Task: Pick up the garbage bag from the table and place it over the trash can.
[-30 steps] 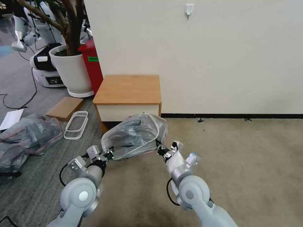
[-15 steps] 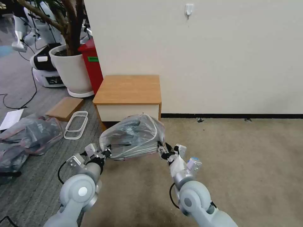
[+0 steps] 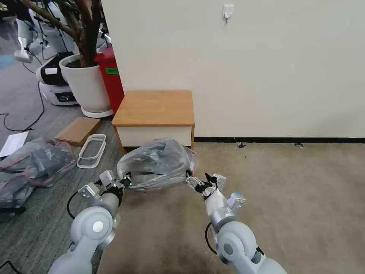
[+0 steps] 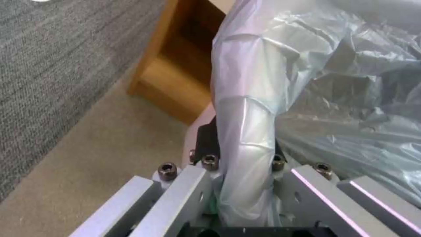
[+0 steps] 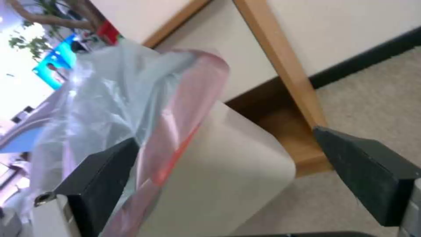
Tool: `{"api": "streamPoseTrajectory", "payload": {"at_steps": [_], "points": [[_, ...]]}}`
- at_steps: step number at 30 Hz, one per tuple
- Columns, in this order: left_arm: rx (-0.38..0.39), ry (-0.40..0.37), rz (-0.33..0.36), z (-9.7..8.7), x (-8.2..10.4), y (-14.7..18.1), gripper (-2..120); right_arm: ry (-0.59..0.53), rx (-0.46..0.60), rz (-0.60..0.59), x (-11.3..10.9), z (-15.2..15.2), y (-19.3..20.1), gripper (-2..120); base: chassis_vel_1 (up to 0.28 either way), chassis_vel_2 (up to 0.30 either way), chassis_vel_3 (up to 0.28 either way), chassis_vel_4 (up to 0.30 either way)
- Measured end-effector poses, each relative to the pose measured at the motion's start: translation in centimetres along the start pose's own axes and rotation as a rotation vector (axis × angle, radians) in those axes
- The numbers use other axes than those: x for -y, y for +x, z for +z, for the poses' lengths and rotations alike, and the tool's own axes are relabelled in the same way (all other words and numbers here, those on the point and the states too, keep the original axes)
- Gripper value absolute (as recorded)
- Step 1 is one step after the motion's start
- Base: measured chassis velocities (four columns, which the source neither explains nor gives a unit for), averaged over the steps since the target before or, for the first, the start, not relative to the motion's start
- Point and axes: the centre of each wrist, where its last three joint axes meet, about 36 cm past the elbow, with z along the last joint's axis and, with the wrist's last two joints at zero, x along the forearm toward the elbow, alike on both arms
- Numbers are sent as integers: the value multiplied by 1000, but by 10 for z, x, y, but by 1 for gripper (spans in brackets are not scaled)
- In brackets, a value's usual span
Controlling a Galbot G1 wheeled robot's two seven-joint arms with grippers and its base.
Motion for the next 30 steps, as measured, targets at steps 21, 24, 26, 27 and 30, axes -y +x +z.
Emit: {"api": "streamPoseTrajectory", "payload": {"at_steps": [21,24,26,27,30], "points": [[26,-117,71,-24,-24,0,5,-80,-24,-123,17,-41,11,100,0,0,0,0],[25,-144,102,-27,-30,2,5,-109,-63,-155,25,-53,11,100,0,0,0,0],[33,-158,127,-31,-36,3,1,-148,-107,-196,36,-65,8,100,0,0,0,0],[33,-158,127,-31,-36,3,1,-148,-107,-196,36,-65,8,100,0,0,0,0],[28,-176,164,-33,-45,4,1,-173,-159,-251,55,-72,-1,100,0,0,0,0]]}}
